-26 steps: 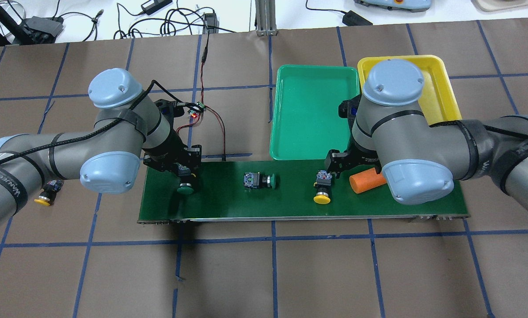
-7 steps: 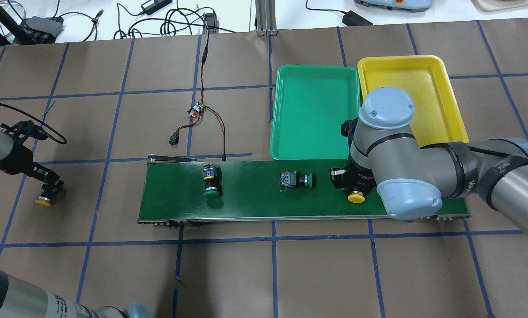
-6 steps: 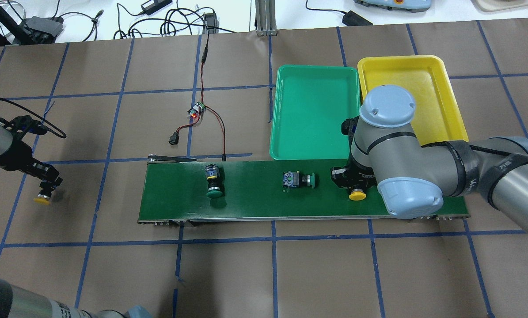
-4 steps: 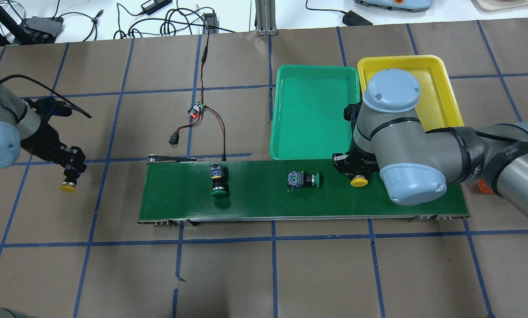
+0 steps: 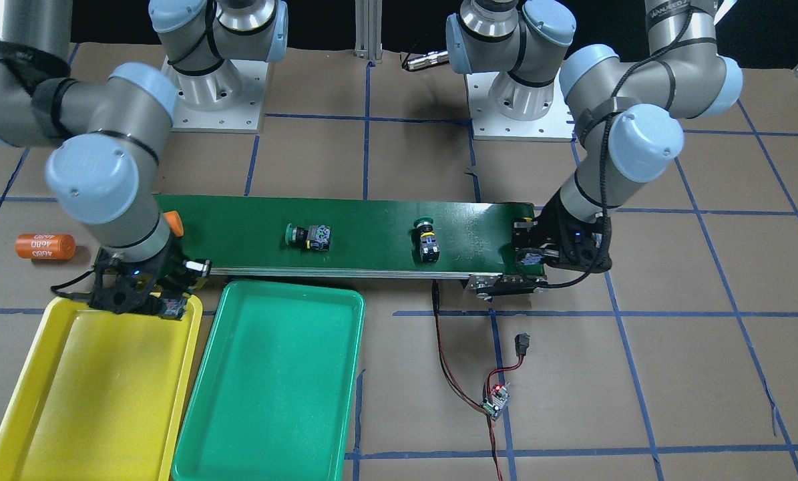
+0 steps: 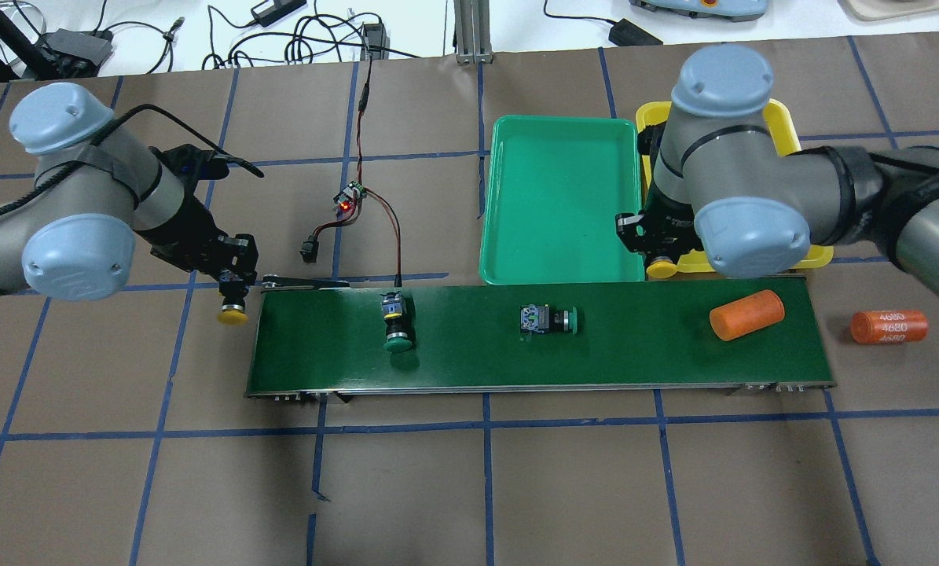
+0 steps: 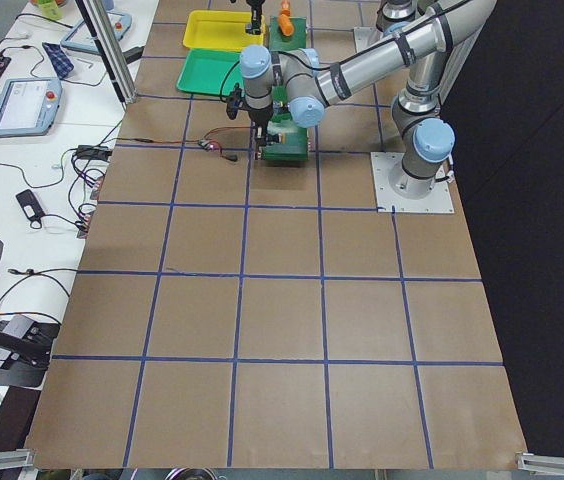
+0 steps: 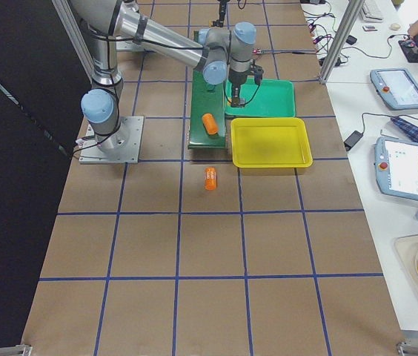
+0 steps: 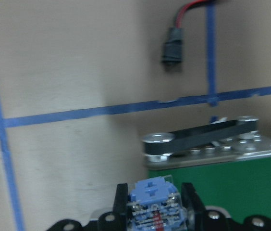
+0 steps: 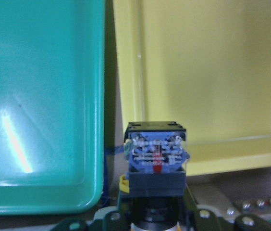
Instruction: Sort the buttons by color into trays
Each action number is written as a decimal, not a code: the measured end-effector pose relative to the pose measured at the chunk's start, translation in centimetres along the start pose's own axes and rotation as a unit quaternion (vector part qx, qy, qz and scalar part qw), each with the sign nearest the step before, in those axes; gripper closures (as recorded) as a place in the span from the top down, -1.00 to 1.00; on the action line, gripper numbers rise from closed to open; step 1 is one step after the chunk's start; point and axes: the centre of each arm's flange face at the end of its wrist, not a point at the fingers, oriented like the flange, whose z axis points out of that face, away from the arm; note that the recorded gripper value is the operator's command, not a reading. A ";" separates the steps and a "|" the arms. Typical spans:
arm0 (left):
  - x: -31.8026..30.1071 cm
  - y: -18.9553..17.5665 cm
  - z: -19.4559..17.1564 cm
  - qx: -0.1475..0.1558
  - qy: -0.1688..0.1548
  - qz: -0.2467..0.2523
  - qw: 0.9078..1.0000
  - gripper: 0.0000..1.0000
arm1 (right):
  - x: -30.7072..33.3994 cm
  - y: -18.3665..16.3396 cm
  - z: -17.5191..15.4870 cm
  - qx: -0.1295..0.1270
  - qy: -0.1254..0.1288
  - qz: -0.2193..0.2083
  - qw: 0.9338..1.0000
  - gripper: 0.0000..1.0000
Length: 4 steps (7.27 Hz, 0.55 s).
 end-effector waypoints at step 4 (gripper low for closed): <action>4.7 2.8 3.5 -0.025 -0.001 0.004 1.000 1.00 | 6.9 -6.7 4.7 -0.024 -0.013 -0.035 0.999 1.00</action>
